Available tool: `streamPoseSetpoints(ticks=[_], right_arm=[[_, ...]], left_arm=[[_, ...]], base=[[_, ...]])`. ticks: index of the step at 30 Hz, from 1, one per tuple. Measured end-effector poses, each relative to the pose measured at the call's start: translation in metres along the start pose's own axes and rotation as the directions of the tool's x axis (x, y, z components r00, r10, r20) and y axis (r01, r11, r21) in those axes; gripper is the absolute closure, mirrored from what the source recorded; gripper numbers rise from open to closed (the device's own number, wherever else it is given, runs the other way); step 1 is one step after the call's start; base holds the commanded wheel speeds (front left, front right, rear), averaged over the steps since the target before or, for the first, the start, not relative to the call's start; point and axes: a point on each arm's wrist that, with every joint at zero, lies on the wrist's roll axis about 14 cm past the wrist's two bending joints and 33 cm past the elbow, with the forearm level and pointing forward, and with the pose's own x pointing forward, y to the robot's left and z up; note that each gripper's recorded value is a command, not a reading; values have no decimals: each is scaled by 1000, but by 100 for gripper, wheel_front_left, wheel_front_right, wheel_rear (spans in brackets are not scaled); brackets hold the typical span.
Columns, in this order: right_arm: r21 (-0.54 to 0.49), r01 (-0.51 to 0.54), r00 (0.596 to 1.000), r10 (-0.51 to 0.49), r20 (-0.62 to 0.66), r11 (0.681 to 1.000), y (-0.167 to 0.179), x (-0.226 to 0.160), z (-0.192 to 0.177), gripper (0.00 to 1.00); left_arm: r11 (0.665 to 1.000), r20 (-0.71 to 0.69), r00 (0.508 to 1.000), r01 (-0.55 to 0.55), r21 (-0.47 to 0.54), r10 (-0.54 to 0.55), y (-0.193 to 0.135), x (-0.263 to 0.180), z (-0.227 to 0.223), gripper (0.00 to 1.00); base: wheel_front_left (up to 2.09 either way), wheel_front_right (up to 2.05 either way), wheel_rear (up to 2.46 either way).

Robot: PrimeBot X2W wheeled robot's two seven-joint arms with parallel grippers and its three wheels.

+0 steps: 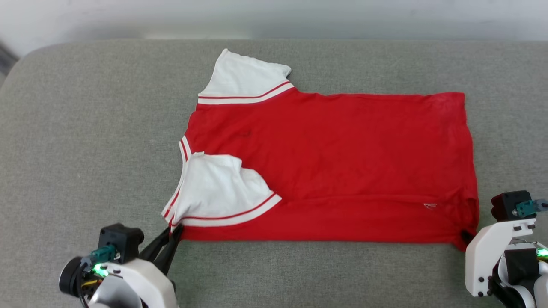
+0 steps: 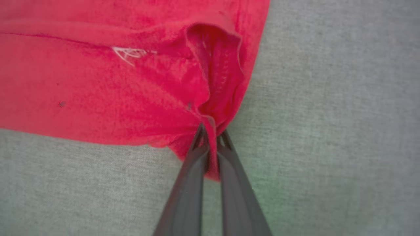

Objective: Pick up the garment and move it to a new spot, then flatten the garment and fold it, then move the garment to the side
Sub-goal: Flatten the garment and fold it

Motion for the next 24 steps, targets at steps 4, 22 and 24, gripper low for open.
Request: streamPoseSetpoints(ticks=[4,22,24], right_arm=[[3,2,999,-2,33,1000,-6,-15,3,100],[103,31,999,-30,-19,994,-27,-73,-41,100],[105,34,999,-32,-22,994,-28,-71,-43,100]], left_arm=[[1000,-26,1000,4,13,-4,0,-10,-8,100],[997,-215,973,79,-6,-79,-26,-52,-61,100],[997,-211,974,77,-25,-80,-29,-49,-63,100]], base=[[0,0,0],[0,0,0],[0,0,0]])
